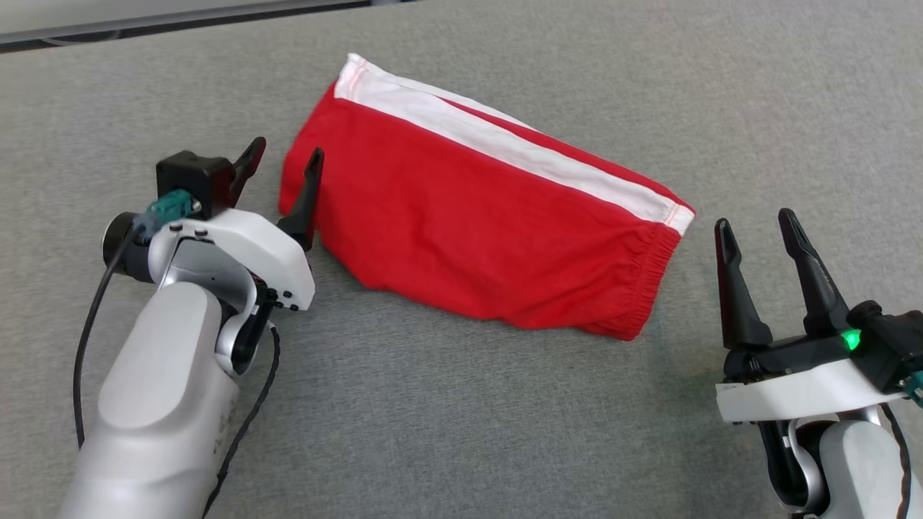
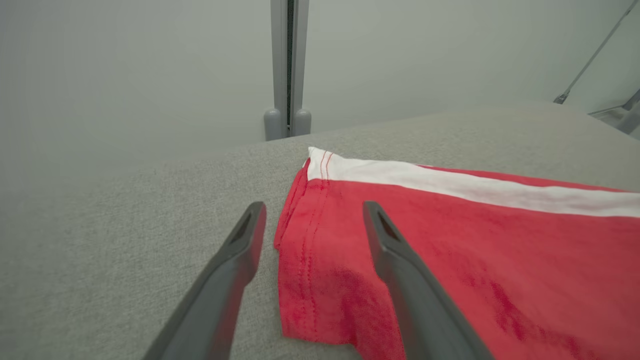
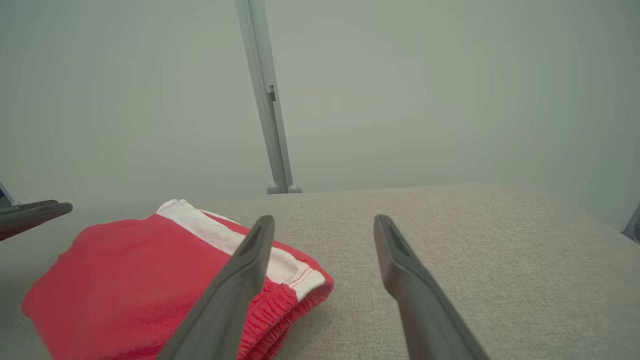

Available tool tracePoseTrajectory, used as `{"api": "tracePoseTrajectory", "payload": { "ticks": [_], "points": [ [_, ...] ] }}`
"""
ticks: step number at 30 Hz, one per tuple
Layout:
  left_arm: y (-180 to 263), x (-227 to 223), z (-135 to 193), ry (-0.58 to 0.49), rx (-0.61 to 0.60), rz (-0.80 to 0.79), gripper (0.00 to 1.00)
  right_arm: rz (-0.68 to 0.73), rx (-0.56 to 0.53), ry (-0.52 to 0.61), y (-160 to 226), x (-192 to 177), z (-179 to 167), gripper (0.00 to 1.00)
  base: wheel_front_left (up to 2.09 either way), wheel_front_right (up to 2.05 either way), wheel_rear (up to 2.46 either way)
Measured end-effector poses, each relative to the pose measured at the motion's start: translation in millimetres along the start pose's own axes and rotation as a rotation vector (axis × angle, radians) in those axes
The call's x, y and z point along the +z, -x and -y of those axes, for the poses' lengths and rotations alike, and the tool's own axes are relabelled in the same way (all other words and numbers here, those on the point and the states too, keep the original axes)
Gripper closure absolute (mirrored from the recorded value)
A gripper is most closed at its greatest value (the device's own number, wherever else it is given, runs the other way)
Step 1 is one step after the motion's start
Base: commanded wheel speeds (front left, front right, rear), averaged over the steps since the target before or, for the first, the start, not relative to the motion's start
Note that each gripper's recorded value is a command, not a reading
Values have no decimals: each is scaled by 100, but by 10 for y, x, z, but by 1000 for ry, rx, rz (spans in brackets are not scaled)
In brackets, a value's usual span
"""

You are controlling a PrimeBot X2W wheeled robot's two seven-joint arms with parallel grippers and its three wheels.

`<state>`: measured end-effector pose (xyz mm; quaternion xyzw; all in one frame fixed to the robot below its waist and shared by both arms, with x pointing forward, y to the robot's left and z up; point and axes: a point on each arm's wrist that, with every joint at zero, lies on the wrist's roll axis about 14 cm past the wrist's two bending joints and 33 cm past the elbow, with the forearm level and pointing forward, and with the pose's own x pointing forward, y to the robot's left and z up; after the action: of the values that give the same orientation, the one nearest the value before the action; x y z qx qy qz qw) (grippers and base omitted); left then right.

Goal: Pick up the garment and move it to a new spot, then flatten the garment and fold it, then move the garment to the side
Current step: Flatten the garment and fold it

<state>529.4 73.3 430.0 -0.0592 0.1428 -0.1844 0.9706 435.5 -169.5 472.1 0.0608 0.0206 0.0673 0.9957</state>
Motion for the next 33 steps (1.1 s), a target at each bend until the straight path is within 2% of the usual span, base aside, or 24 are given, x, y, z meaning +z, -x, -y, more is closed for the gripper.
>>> {"api": "tracePoseTrajectory", "payload": {
  "ticks": [5, 8, 9, 10, 11, 18, 22, 28, 33],
  "points": [
    [-183, -510, 14, 15, -20, -240, 0, -27, -42, -7, 36, -118, 122, 0, 0, 0, 0],
    [-216, -638, 33, 20, -29, -318, 0, -29, -60, -18, 55, -144, 161, 0, 0, 0, 0],
    [-231, -630, 34, 15, -32, -327, 17, -29, -63, -22, 55, -149, 165, 0, 0, 0, 0],
    [-242, -621, 40, 15, -33, -331, 69, -27, -64, -25, 57, -151, 161, 0, 0, 0, 0],
    [-244, -623, 52, 12, -36, -335, 100, -29, -65, -26, 60, -157, 161, 0, 0, 0, 0],
    [-237, -578, 83, 46, -36, -298, 100, -25, -56, -32, 47, -150, 123, 0, 0, 0, 0],
    [-149, -558, 70, 106, -10, -235, 100, -15, -43, -30, 41, -108, 84, 0, 0, 0, 0],
    [272, -721, -7, 204, 69, -178, 100, -16, -29, -24, 64, -67, 55, 0, 0, 0, 0],
    [815, -886, -4, 226, 126, -192, 100, -18, 0, -32, 127, -23, -67, 0, 0, 0, 0]
  ]
}}
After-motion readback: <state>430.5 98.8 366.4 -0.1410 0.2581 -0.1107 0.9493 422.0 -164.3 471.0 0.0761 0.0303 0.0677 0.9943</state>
